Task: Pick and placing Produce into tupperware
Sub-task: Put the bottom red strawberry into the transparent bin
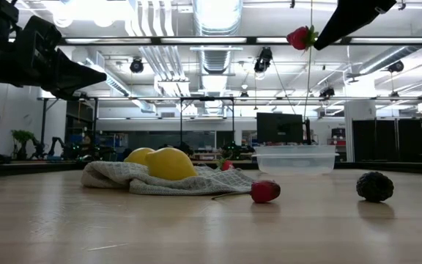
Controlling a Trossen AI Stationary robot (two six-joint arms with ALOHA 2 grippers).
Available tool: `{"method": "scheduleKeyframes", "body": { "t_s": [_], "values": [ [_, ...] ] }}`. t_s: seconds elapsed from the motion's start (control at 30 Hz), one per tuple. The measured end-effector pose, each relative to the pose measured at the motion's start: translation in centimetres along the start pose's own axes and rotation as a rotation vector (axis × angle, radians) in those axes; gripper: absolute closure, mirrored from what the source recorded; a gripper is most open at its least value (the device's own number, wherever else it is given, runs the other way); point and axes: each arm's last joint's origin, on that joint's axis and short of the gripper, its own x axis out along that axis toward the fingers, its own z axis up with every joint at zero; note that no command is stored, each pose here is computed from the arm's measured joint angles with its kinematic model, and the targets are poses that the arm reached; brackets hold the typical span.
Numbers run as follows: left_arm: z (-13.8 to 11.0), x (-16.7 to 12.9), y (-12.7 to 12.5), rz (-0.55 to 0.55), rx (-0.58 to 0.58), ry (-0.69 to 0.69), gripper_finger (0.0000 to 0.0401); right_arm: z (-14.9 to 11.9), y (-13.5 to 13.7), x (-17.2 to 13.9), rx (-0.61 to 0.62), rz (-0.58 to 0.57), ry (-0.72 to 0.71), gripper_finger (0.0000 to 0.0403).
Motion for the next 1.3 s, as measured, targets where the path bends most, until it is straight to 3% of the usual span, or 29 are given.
{"method": "scheduleKeyframes", "body": {
  "t_s": [0.4, 1.0, 1.3],
  "values": [
    [0.0, 0.0, 0.0, 0.000, 0.000, 0.000, 0.0401, 0.9, -1.3, 0.8, -0.037, -0.014, 0.025, 0.0395],
    [0.0, 0.0, 0.0, 0.000, 0.000, 0.000, 0.0401, 2.8, -12.1, 0.4, 0.082, -0.009, 0.011, 0.0394],
    [0.0, 0.0, 0.0, 0.000, 0.000, 0.000, 0.0401, 3.0, -15.1, 2.9, 0.101, 0.028, 0.060, 0.0394]
  ]
}}
